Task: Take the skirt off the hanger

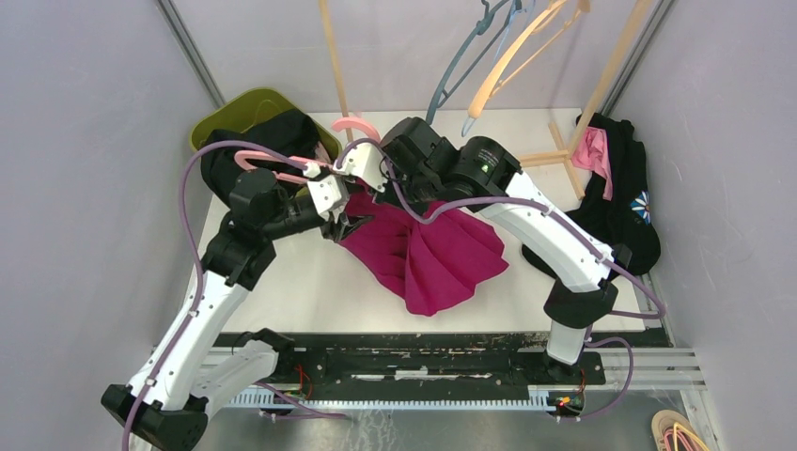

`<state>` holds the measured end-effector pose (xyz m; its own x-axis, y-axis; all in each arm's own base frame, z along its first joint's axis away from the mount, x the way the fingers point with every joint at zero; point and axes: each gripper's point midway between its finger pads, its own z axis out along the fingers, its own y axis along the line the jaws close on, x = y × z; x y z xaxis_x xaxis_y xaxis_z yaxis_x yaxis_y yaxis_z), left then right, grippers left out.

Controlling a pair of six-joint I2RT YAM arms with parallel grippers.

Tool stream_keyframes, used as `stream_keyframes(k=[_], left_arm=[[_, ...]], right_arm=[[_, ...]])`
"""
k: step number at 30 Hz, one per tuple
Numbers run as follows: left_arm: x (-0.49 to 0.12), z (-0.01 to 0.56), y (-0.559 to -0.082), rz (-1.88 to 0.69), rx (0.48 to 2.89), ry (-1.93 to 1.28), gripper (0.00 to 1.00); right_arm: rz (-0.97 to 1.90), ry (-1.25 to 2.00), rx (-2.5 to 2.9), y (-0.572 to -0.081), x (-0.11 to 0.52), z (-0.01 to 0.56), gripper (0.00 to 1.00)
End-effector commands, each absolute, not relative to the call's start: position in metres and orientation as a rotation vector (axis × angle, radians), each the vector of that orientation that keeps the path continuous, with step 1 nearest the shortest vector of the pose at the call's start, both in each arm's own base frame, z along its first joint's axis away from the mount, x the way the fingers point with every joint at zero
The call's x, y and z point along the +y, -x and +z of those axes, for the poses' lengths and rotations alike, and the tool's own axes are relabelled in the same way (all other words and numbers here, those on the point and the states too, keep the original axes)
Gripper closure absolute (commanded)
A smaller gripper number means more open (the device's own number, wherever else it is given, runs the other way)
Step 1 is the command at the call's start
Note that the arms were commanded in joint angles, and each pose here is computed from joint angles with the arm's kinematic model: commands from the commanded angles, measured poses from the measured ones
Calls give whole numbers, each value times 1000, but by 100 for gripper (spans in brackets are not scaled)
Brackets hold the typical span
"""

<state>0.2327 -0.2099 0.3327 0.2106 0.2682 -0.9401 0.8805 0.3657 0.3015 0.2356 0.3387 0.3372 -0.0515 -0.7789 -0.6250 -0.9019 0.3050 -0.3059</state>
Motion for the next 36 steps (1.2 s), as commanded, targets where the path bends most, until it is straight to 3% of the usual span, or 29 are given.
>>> stream_keyframes(k=[1,12,20,31,36], left_arm=[[-201,333,-251,-496,1327,-1068,34],[-170,316,-271,-253,1362,-994,29],[-155,341,-283,-122,1334,-955,27],[-192,366,-295,-276,1191,-983,22],[-213,341,-301,-359,1214,-1054,21]], right_arm=[[369,1410,1627,-214,352,408,99],[299,1409,1621,-223,348,406,99],[299,1436,1659,-218,343,393,99],[401,1466,1661,-203,355,390,99],[417,1458,1631,-199,357,399,99]])
